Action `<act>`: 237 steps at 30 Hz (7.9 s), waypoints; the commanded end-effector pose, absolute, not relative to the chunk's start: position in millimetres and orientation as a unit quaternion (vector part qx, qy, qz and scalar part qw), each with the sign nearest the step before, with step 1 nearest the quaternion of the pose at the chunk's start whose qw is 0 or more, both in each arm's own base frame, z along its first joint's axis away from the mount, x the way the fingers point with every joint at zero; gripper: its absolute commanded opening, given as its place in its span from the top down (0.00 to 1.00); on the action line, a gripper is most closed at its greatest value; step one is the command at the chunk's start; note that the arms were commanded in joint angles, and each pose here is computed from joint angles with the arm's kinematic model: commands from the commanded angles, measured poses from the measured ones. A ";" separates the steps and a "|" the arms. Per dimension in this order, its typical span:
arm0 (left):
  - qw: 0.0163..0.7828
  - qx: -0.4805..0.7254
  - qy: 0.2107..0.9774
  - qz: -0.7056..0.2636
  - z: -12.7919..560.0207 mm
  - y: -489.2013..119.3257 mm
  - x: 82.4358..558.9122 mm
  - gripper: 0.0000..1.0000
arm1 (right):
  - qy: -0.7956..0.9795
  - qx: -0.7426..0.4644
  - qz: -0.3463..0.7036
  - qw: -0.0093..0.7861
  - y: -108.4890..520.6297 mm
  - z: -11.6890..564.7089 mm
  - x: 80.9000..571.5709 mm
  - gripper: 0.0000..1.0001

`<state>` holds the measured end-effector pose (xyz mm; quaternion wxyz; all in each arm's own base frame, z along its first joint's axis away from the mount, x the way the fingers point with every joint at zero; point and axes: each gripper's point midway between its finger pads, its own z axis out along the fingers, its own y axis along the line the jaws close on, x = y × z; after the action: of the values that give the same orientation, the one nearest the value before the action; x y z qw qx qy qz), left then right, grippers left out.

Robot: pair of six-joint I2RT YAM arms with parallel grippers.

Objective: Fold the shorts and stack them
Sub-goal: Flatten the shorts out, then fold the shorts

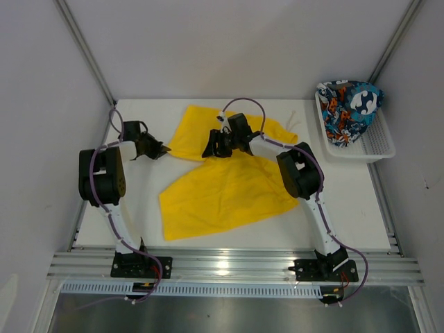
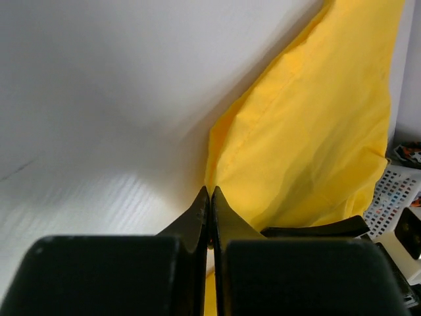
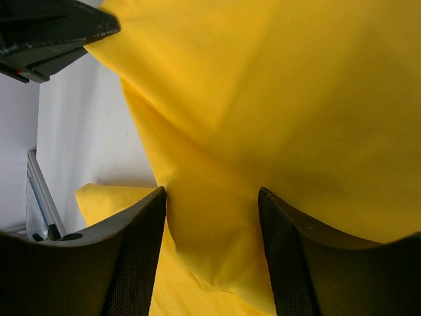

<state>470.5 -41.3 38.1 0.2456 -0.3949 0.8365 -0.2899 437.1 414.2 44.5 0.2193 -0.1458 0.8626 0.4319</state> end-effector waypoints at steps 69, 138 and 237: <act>0.242 -0.358 0.866 -0.251 54.3 -93.9 185.2 0.02 | 0.848 0.394 0.153 0.320 79.4 35.6 283.8 0.49; 0.164 -0.419 0.882 -0.140 14.8 -87.1 189.5 0.22 | 0.785 0.454 0.167 0.386 96.7 61.3 372.3 0.97; 0.495 -0.456 0.732 -0.106 295.2 -22.2 375.9 1.00 | 0.736 0.541 0.123 0.388 96.5 195.6 319.3 1.00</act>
<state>348.2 -31.1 256.5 0.4436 -0.4620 0.7613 -0.1012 300.4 109.4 169.2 0.3475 0.5223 0.7669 0.1354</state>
